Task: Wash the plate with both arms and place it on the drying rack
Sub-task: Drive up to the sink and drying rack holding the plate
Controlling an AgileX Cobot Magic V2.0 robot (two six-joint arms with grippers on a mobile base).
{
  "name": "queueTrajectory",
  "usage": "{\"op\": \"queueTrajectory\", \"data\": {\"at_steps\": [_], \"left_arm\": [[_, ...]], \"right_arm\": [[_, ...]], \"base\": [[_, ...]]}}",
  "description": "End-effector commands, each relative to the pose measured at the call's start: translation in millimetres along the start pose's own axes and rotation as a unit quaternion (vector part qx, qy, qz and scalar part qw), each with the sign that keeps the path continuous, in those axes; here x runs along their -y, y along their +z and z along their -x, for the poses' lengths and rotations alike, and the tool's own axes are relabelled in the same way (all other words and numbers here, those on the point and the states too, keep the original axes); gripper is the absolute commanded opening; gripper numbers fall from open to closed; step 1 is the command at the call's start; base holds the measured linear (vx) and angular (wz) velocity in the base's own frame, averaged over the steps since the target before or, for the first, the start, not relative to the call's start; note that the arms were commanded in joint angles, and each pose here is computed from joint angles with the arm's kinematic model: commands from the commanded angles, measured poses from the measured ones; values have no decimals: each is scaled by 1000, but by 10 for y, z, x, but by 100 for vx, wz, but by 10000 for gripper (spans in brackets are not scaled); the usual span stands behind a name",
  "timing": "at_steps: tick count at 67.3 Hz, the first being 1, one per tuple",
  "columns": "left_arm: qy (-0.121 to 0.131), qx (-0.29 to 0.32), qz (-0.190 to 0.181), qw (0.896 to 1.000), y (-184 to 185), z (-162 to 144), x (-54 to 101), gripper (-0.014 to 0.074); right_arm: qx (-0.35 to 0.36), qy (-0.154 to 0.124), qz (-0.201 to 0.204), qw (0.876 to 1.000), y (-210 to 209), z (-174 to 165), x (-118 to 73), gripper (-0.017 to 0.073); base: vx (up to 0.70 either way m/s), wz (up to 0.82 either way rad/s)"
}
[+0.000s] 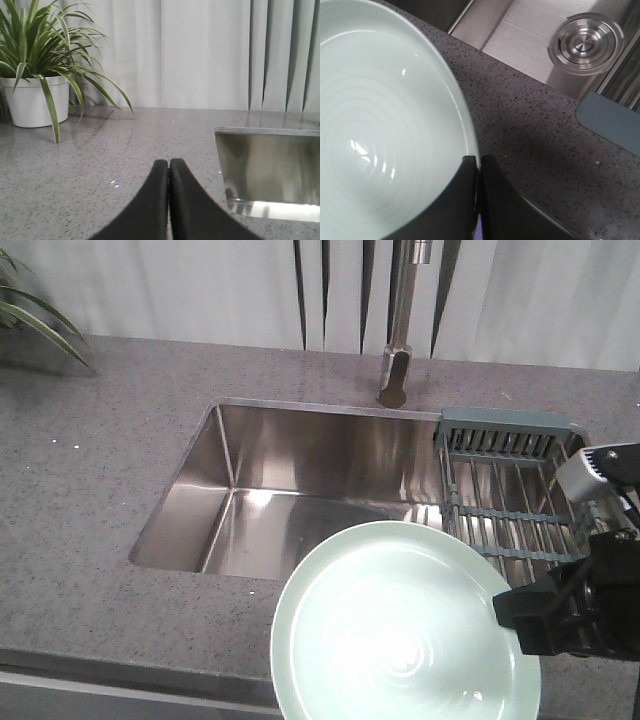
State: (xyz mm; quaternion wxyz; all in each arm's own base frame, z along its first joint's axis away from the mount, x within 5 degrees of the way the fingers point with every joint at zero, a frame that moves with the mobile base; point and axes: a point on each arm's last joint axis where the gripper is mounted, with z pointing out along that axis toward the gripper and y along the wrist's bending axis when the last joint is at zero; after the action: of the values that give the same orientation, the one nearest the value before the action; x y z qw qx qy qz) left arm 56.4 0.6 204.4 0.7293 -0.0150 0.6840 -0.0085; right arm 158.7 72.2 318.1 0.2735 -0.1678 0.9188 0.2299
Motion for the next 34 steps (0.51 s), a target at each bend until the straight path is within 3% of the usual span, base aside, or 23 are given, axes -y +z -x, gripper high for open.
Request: {"op": "queueTrajectory", "data": {"at_steps": [1,34], "left_arm": [[-4,56,-5,998,-25,174,9,-6],[-4,56,-5,998,-25,174,9,-6]], "right_arm": [[41,-3,7,999,-84,91,-48,-4],[41,-3,7,999,-84,91,-48,-4]], "base": [[5,-18],[4,-15]]}}
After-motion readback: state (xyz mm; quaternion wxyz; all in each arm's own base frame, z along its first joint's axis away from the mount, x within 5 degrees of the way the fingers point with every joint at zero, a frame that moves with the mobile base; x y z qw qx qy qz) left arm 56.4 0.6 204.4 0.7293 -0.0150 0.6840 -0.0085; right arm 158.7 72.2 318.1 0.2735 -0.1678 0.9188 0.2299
